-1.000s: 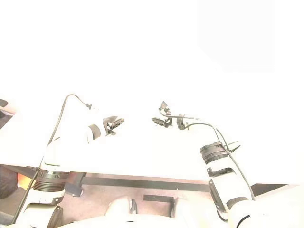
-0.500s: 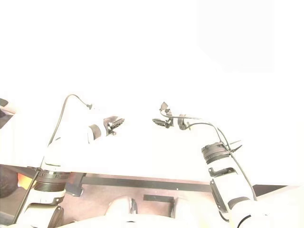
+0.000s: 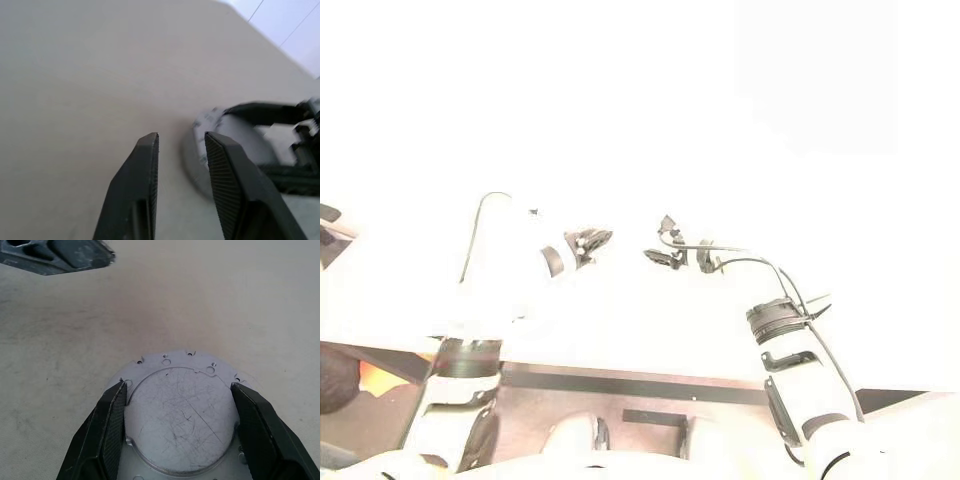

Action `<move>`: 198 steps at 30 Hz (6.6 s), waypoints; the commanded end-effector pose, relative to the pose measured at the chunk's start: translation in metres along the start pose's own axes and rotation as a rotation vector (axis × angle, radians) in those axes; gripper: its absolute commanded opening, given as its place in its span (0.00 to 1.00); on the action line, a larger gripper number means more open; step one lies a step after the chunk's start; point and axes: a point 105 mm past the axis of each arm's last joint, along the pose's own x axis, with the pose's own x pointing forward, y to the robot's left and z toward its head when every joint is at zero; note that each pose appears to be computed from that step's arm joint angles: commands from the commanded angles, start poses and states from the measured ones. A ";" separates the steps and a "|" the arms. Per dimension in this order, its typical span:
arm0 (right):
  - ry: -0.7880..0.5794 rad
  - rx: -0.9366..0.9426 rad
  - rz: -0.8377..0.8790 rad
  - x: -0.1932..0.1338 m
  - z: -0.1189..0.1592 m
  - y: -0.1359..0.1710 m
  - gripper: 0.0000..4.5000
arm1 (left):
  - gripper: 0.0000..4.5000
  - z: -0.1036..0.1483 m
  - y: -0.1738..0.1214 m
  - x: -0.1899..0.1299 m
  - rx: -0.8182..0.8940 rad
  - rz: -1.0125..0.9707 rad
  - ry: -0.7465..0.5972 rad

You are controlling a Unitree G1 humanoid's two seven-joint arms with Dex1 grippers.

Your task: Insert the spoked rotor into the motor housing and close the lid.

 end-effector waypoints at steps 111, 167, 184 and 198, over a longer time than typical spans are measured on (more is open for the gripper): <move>0.274 0.810 -0.329 -0.092 -0.046 -0.062 1.00 | 0.00 -0.075 -0.014 0.037 -0.233 -0.082 0.345; 0.115 1.206 -0.017 -0.055 0.003 -0.007 1.00 | 0.00 -0.077 -0.012 0.044 -0.236 -0.048 0.335; 0.013 1.266 -0.117 -0.047 0.006 -0.024 0.46 | 0.00 -0.076 -0.007 0.043 -0.232 -0.028 0.312; -0.306 1.446 0.018 -0.034 0.078 -0.044 0.46 | 0.00 0.020 0.042 -0.006 -0.410 0.043 -0.204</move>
